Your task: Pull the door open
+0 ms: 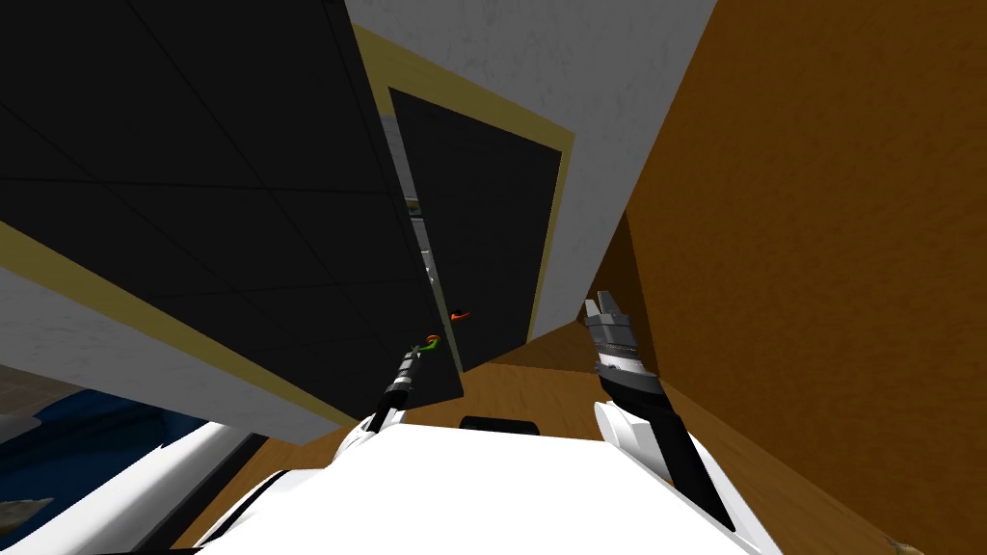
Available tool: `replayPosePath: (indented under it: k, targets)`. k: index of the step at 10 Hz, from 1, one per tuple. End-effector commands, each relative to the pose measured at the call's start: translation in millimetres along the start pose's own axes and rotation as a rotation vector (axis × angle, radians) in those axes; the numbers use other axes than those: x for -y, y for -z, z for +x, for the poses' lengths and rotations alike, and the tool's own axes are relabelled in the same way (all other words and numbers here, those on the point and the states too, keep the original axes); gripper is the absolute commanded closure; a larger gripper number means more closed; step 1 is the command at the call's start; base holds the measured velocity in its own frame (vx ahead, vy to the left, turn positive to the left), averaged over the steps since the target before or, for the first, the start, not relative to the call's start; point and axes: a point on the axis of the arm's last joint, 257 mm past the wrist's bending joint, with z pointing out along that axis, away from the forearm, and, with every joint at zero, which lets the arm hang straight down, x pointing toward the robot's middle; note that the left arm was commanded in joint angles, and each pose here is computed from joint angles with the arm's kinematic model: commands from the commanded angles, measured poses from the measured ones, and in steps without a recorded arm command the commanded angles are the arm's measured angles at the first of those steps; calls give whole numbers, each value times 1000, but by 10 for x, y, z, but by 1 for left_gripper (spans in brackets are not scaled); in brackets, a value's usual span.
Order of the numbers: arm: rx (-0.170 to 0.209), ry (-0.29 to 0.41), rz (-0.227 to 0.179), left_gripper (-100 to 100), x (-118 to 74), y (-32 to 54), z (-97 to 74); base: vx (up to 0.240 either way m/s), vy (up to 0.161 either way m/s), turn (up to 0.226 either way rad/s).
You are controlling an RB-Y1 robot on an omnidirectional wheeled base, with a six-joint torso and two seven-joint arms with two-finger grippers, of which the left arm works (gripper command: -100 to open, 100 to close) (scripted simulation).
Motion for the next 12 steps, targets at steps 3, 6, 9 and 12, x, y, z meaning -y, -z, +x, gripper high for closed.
replayPosePath:
  k: [3,6,9,12]
  targets:
    - [-51,1,7,100,10,53,90,-181,19,-90]
    - [-102,4,11,100,15,111,181,-162,33,-72]
    - [-138,7,12,100,15,157,246,-167,47,-88]
    - [-134,6,2,100,-24,180,224,-23,-4,15]
